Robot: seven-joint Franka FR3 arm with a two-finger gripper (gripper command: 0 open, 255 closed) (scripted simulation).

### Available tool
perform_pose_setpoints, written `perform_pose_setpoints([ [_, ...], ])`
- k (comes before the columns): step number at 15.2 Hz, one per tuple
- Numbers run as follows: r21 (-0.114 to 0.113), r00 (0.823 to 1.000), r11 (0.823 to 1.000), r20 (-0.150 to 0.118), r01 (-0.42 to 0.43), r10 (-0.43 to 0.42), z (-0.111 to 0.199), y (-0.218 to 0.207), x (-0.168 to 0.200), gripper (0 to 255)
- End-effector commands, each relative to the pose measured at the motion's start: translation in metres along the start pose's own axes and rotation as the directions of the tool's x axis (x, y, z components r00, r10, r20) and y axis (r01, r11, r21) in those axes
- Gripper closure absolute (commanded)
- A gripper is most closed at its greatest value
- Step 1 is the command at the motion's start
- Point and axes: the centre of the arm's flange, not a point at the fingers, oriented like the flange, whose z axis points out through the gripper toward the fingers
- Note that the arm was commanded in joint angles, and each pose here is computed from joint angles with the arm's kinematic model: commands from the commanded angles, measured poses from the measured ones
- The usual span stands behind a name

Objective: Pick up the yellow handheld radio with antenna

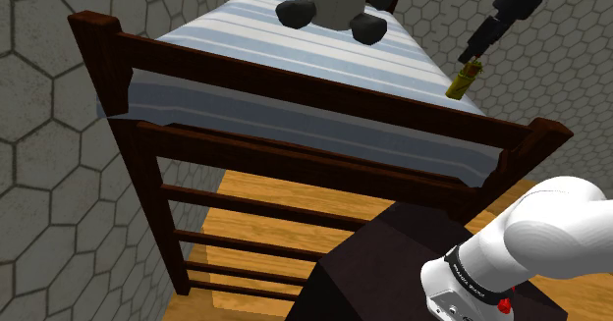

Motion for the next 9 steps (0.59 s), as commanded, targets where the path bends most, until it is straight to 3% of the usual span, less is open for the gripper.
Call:
perform_pose_setpoints([
  [1,0.007,1.000,1.000,0.008,0.006,-0.006,0.005,0.028,-0.002,0],
  [9,0.037,0.999,0.999,0.037,0.026,-0.027,0.017,0.136,-0.012,0],
])
